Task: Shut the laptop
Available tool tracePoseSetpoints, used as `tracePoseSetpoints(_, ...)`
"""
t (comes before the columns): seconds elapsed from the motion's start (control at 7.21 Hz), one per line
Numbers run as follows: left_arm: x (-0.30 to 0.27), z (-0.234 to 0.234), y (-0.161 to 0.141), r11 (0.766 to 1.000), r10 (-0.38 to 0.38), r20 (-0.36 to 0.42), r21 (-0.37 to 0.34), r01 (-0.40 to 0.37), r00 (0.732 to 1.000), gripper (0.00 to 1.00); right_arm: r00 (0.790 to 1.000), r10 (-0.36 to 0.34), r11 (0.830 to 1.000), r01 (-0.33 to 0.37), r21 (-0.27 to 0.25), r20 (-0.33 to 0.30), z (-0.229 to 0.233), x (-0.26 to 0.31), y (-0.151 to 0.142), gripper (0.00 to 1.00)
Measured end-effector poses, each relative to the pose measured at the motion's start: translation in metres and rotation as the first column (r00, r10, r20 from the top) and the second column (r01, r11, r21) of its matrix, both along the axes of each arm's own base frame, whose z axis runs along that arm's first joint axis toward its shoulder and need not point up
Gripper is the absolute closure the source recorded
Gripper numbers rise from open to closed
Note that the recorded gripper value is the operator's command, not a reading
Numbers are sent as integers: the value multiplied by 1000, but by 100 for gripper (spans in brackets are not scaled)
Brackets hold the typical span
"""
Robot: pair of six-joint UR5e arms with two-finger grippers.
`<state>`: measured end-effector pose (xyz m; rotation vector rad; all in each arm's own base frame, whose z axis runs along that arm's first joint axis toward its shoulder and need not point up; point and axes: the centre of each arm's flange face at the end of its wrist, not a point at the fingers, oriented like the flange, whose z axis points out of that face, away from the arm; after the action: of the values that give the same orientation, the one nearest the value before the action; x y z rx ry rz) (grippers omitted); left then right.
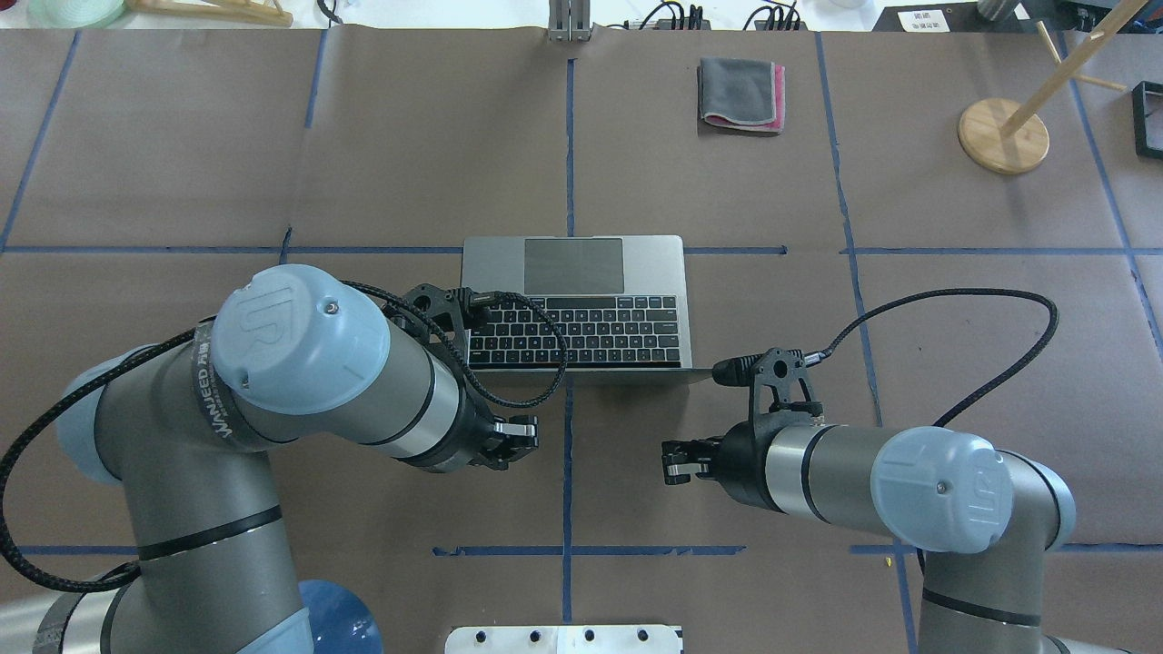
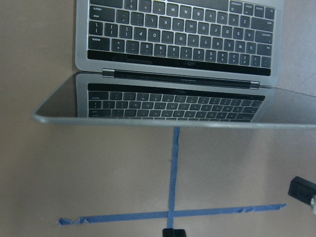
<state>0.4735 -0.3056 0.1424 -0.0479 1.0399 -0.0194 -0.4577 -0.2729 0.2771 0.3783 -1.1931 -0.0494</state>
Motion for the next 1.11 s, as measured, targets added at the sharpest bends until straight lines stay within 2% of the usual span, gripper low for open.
tracePoseSetpoints(0.42, -7, 1, -18, 997, -30, 10, 72, 29, 999, 100, 997, 74, 997, -74, 11, 3, -9, 0, -41, 100)
tracePoseSetpoints(0.69, -22, 3, -54, 992, -79, 25, 104, 76, 997, 100, 994, 106, 994, -106, 14, 6, -16, -7, -66, 100)
tracePoseSetpoints(1.11, -20, 3, -105, 984, -142, 35, 110, 138, 989, 100, 990, 138, 990, -138, 2, 8, -17, 14, -99, 100)
